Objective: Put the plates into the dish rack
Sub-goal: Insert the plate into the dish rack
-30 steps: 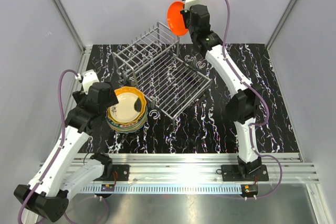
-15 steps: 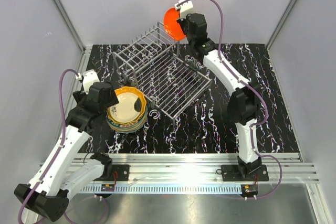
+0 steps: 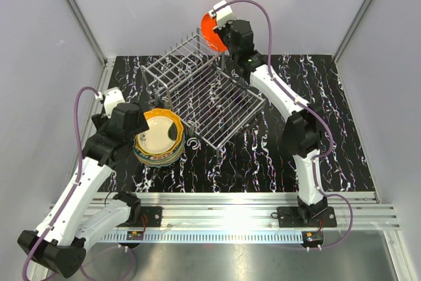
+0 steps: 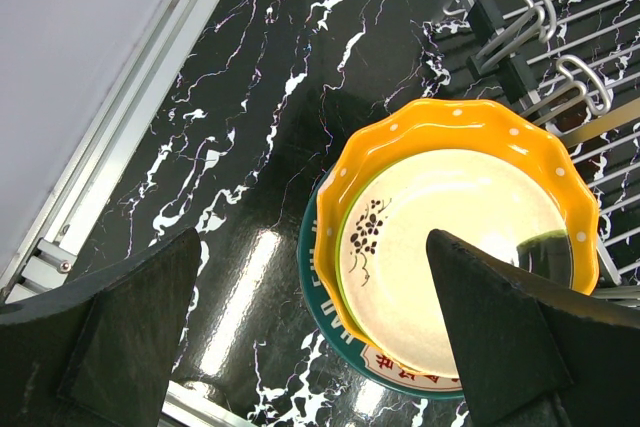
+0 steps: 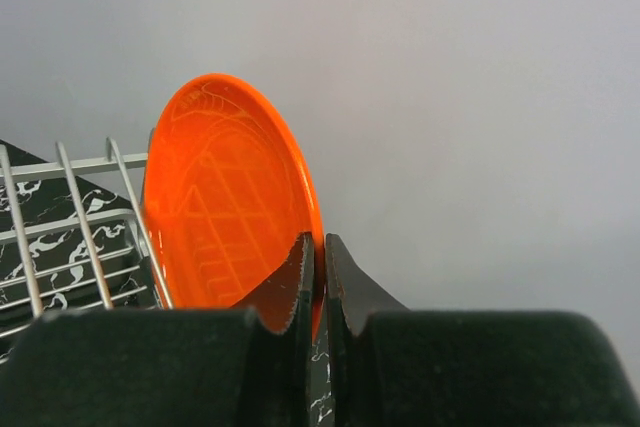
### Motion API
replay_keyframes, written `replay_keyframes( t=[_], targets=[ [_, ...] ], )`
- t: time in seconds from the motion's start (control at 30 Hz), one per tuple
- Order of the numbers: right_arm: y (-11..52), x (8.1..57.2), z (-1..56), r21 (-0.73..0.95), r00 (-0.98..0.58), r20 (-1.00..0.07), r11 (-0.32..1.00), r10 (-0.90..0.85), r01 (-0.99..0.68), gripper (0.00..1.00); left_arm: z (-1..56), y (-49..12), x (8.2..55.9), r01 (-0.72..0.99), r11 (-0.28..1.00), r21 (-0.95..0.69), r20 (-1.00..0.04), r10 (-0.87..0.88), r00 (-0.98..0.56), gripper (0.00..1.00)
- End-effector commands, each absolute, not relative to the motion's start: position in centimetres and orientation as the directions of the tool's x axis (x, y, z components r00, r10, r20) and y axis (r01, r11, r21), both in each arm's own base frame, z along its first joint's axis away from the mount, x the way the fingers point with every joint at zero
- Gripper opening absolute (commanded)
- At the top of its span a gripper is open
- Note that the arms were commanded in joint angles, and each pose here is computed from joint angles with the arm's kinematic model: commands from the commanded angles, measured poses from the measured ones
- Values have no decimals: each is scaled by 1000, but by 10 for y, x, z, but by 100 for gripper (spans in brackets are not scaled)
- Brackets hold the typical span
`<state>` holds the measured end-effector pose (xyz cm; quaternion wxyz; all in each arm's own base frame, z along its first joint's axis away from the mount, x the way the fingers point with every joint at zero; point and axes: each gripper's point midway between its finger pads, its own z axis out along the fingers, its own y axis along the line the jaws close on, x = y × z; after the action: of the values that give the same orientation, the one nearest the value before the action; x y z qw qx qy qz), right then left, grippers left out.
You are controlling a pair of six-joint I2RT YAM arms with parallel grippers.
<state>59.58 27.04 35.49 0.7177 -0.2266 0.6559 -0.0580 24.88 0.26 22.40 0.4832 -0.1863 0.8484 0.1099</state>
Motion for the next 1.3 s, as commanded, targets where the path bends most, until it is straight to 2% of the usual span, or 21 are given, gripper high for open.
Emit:
replay_keyframes(
  t=[0.0,0.2,0.4,0.43,0.47,0.5,0.57,0.83,1.03,1.13,1.27],
  targets=[
    [289,593,376,-412,202,-905,888,-374,-204,0,242,3,256,-431,902,-20,-887,-215,-409,99],
    [299,596,368,-409,193,-908,888,-372,-211,1,242,1,255,-426,905,-23,-888,-214,-406,99],
    [301,600,361,-400,167,-914,891,-370,-216,15,244,1,255,-423,906,-24,-890,-212,-403,99],
    [302,600,360,-398,166,-915,891,-368,-218,20,243,1,255,-423,906,-22,-889,-211,-406,99],
    [302,600,360,-394,165,-917,892,-364,-220,33,244,1,255,-423,906,-23,-891,-211,-403,99],
    [303,601,359,-395,163,-917,892,-365,-221,41,244,1,255,-423,906,-23,-891,-211,-403,99],
    [301,601,361,-395,159,-917,893,-367,-215,53,244,1,255,-421,907,-25,-891,-211,-402,99],
    [302,587,382,-347,157,-935,911,-318,-222,58,244,1,255,-422,906,-24,-892,-209,-400,99],
    [301,546,421,-203,154,-975,934,-163,-293,64,244,1,254,-422,906,-26,-893,-211,-397,99],
    [301,522,429,-118,125,-989,931,-78,-345,66,247,1,253,-422,906,-34,-897,-214,-388,99],
    [309,490,406,43,-31,-999,900,33,-433,64,248,2,252,-423,905,-38,-899,-216,-380,99]
  ],
)
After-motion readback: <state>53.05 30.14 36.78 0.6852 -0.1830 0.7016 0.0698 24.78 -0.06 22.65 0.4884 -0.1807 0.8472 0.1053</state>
